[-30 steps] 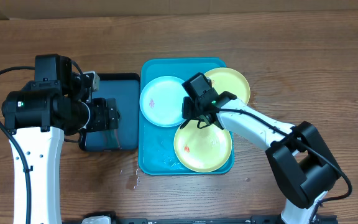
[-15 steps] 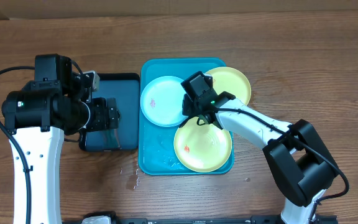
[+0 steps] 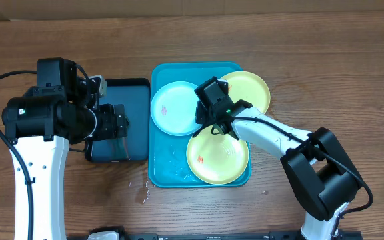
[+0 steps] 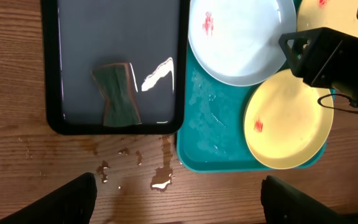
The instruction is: Clean dirty plates on tray and stack at the side
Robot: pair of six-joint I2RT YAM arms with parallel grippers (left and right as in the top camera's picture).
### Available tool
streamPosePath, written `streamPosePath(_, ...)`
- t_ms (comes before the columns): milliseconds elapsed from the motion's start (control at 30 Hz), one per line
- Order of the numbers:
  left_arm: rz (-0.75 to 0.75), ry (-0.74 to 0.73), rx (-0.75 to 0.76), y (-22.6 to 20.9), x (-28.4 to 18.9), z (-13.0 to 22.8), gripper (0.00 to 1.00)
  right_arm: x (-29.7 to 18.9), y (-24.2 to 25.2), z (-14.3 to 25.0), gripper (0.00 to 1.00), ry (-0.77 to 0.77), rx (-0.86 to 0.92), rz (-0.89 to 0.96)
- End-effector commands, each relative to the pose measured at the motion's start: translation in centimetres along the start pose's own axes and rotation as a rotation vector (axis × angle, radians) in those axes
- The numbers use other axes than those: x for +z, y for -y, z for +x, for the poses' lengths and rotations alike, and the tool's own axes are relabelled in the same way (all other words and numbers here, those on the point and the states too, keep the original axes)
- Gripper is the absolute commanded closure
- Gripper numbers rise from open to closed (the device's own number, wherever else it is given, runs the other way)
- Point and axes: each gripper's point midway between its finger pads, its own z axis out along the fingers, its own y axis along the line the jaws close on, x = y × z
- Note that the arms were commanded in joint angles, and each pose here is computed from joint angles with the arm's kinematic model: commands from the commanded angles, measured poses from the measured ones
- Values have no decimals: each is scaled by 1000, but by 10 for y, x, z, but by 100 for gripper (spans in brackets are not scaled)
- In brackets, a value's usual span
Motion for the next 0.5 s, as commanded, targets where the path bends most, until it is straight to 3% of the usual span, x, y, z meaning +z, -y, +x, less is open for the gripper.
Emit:
streamPosePath(0,0,6,9,2,-2,-3,15,5,7,1,61,6,3,22)
streamPosePath(167,0,6,10,2,-2,-3,15,5,5,-4,69,27,5,15)
streamPosePath(467,0,6,9,2,-2,-3,15,12,7,-1,68,25,4,21)
